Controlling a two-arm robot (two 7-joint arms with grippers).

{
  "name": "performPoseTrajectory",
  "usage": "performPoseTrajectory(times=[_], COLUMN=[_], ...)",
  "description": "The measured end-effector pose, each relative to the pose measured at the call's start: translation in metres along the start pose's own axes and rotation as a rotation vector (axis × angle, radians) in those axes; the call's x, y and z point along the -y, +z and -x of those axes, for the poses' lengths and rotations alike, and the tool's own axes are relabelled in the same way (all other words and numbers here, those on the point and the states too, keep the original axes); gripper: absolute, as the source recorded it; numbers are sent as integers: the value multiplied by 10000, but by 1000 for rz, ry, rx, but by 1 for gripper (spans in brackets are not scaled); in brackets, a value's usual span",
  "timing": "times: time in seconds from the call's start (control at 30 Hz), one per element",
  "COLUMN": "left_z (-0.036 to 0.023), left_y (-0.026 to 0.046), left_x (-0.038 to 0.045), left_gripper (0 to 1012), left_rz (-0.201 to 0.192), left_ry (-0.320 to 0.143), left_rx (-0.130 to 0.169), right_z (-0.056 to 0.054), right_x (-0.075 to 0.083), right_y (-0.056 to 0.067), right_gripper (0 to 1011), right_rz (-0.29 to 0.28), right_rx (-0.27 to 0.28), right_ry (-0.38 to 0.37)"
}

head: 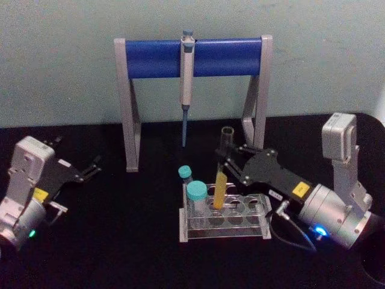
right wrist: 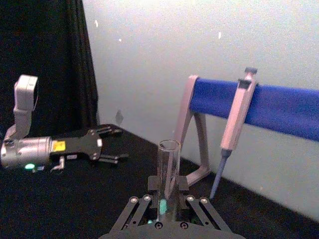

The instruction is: Pick up the test tube from the test tube rack, shake it, then place it back into the test tube rack.

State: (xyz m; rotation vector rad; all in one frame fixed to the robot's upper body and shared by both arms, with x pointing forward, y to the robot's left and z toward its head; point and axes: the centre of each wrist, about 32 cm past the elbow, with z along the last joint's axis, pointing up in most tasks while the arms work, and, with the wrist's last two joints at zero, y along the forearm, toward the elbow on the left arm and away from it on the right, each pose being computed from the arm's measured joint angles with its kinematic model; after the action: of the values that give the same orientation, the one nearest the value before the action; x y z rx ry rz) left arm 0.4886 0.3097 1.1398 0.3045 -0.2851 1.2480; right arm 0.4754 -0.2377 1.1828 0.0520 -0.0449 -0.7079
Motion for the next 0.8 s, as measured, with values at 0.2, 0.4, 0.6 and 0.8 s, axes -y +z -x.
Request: performPoseTrajectory(times=[0.2, 0.4, 0.6, 0.8], left_z=[0, 0, 0, 0], left_y=[0, 0, 0, 0], left_x=[0, 0, 0, 0], left_gripper=[1001, 1001, 1001, 1001], left_rz=[0, 0, 0, 0], left_ry=[0, 0, 0, 0], left_rx=[0, 0, 0, 0], right_z=[-71, -143, -198, -235], right_x=[-43, -91, -150, -195], right_y=[103, 138, 170, 225], right_gripper=[229, 229, 229, 229], right_rz=[-24, -30, -38, -44], right_rx=[25, 40, 51, 66], right_ry=[-21, -47, -59, -62])
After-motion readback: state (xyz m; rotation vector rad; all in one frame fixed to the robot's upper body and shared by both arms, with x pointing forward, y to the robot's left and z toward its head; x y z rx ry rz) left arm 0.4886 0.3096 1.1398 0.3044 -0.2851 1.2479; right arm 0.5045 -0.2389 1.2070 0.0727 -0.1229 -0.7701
